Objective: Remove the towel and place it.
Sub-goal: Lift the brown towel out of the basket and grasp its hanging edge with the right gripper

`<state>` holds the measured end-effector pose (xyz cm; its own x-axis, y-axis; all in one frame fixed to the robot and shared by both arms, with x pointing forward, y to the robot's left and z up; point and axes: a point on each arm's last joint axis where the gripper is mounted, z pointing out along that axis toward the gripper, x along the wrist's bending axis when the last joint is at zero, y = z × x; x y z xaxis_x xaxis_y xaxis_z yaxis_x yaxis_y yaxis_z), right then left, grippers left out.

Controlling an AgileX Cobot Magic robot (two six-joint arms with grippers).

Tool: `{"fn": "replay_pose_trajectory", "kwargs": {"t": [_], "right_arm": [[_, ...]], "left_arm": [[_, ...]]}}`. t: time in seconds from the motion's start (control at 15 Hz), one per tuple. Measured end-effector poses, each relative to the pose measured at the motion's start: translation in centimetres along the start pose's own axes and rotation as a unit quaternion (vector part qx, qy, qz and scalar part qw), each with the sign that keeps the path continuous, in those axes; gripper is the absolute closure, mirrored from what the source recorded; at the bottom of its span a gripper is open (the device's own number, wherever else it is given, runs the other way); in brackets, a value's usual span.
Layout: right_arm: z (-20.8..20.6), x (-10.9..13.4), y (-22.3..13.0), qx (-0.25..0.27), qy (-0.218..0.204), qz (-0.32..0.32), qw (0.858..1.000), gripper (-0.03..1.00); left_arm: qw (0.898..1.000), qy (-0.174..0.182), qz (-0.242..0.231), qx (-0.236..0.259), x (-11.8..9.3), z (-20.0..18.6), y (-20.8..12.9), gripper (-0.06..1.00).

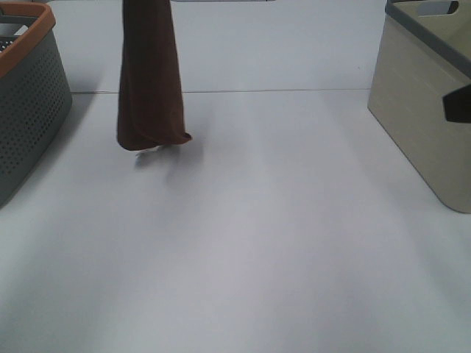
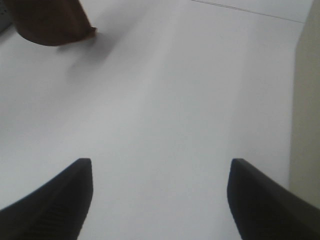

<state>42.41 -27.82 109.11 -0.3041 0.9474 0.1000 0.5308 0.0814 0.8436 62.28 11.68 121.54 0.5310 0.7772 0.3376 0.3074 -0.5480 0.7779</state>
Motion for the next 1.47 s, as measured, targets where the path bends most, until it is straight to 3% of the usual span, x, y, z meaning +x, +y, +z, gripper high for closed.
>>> {"fn": "replay_pose_trajectory", "kwargs": {"t": [0.27, 0.33, 0.67, 1.0, 1.33, 1.47], "right_arm": [[4.4, 0.4, 1.4, -0.002, 0.063, -0.018, 0.998, 0.31], [7.0, 2.3, 1.7, -0.001, 0.082, -0.05, 0.995, 0.31], [13.6, 6.1, 1.3, 0.014, 0.068, -0.092, 0.993, 0.39], [20.1, 11.1, 1.4, 0.021, 0.083, -0.125, 0.988, 0.43], [24.2, 13.4, 2.7, 0.006, 0.09, -0.131, 0.987, 0.44], [25.7, 14.0, 3.6, -0.004, 0.091, -0.097, 0.991, 0.44]], "left_arm": [[1.0, 0.009, 0.026, 0.006, -1.4, 3.4, -0.4, 0.93], [1.0, 0.009, 0.026, 0.014, -1.6, 4.5, -0.8, 0.93], [1.0, 0.01, 0.003, 0.008, -1.7, 4.8, -0.8, 0.93], [1.0, 0.005, -0.005, 0.006, -1.7, 4.8, -0.8, 0.93], [1.0, -0.001, -0.012, 0.005, -1.9, 4.8, -0.7, 0.93], [1.0, -0.001, -0.012, 0.005, -1.9, 4.8, -0.7, 0.93]]}}
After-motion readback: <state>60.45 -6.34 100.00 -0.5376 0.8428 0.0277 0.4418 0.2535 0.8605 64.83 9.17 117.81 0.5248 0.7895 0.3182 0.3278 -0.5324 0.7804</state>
